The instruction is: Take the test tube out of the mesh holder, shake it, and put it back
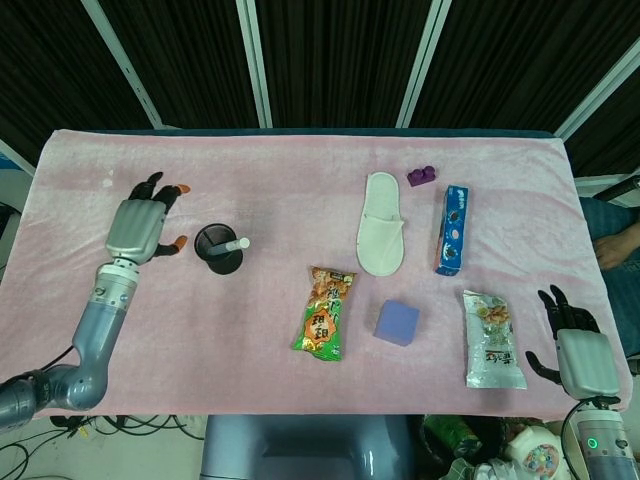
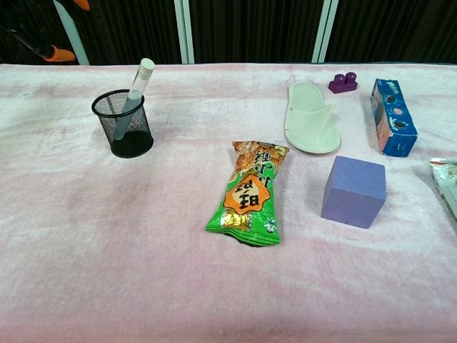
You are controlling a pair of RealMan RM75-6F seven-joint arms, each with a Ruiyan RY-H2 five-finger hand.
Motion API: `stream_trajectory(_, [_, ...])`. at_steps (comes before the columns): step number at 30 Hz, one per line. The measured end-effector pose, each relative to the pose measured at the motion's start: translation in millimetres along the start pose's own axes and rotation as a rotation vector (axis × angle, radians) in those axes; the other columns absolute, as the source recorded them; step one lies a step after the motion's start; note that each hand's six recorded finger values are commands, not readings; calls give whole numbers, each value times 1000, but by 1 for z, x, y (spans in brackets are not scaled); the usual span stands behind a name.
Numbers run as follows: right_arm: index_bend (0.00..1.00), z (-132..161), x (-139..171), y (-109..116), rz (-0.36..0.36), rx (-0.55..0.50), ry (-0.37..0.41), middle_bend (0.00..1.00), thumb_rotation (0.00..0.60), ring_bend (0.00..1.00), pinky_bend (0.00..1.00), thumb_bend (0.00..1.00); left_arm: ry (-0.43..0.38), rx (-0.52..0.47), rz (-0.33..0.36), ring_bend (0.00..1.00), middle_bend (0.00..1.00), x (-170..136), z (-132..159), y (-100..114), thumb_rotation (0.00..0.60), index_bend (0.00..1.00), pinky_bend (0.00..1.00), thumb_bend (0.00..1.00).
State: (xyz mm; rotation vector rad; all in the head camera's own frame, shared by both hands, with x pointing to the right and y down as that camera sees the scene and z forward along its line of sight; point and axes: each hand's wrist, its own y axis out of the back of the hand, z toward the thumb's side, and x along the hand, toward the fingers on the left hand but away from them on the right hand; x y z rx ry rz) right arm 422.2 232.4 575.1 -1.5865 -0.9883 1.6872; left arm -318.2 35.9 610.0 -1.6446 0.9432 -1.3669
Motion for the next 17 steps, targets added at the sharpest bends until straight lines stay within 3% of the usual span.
stream_trajectory(4, [25,1,0,1,-9,10,3,26,600,189,158,177,81,-2,28,0,127,-40,-23,13,600,142,96,219])
stream_trajectory(8, [22,4,-2,3,-27,13,17,22,600,184,158,177,145,25,-24,0,126,-96,-55,12,600,142,95,213])
stream_trajectory(14, [23,13,-2,12,-96,31,73,19,600,179,158,177,162,63,-95,0,122,-165,-90,-3,600,142,81,206])
stream_trajectory(17, [23,14,0,15,-135,44,97,19,600,179,157,176,162,74,-89,0,116,-176,-103,-8,600,142,62,206])
